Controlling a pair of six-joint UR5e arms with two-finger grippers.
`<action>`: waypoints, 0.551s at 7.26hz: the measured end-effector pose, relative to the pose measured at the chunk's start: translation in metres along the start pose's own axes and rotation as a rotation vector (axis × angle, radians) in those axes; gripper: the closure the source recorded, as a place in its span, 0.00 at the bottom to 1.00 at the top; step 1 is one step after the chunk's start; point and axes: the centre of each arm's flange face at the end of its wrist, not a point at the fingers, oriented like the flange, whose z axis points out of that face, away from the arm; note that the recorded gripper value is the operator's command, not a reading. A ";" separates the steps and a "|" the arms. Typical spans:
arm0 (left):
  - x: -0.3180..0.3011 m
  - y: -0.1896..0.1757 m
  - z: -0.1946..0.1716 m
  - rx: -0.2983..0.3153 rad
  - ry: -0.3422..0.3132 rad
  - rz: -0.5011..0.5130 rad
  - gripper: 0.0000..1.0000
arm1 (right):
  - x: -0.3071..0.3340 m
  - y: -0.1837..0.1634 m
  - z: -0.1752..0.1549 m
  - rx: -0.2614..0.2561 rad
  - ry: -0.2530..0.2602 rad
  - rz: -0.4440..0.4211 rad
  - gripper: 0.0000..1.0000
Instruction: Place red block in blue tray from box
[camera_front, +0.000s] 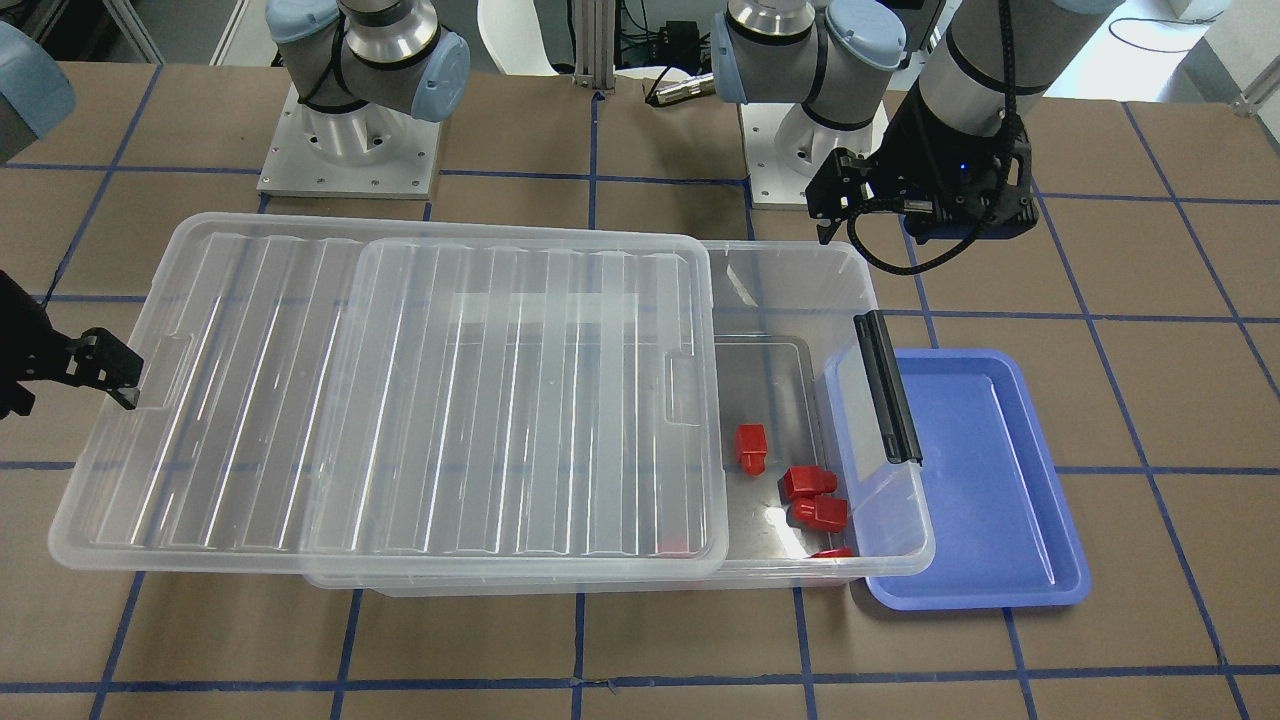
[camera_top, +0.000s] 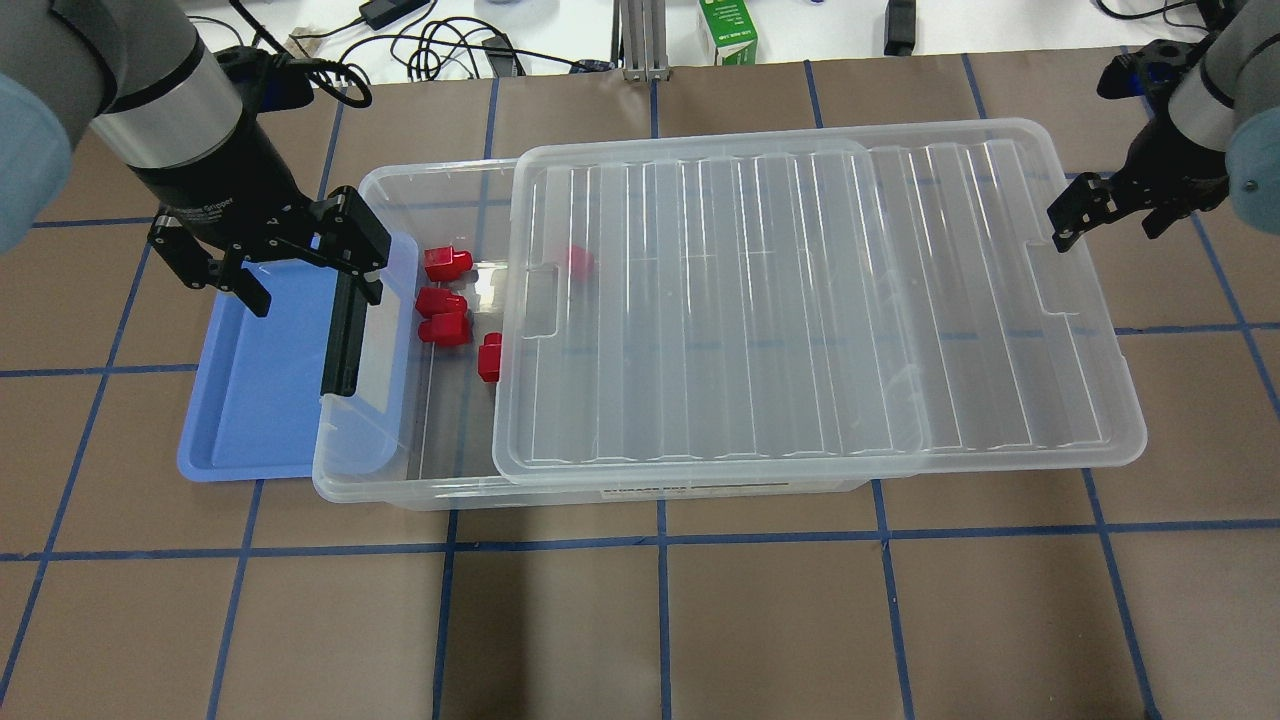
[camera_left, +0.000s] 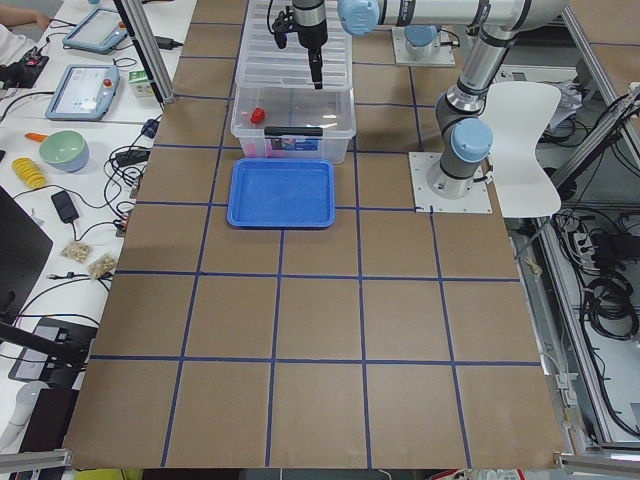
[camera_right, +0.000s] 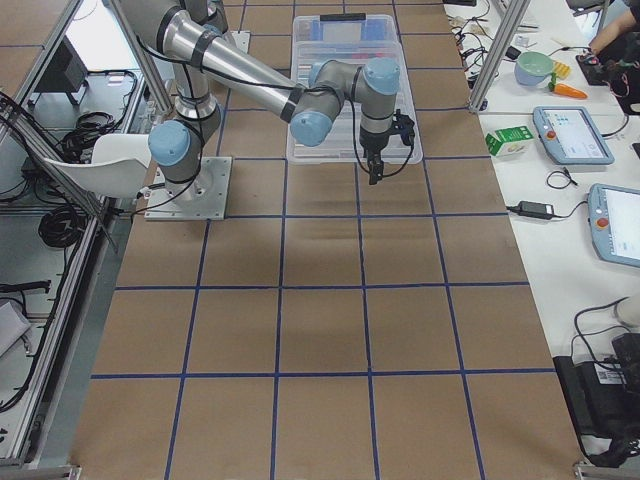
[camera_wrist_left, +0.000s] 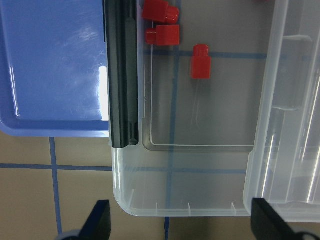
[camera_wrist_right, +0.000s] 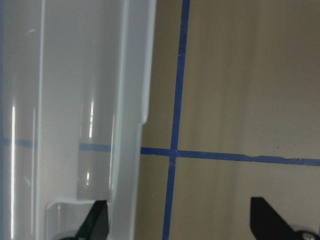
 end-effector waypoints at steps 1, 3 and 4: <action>-0.001 -0.001 0.000 -0.001 0.000 -0.011 0.00 | 0.009 0.002 0.000 0.001 0.001 0.007 0.00; -0.003 -0.007 0.007 -0.007 -0.007 -0.024 0.00 | 0.018 0.004 -0.001 0.006 0.009 0.017 0.00; -0.004 -0.015 0.010 0.005 -0.011 -0.020 0.00 | 0.023 0.006 -0.001 0.006 0.009 0.025 0.00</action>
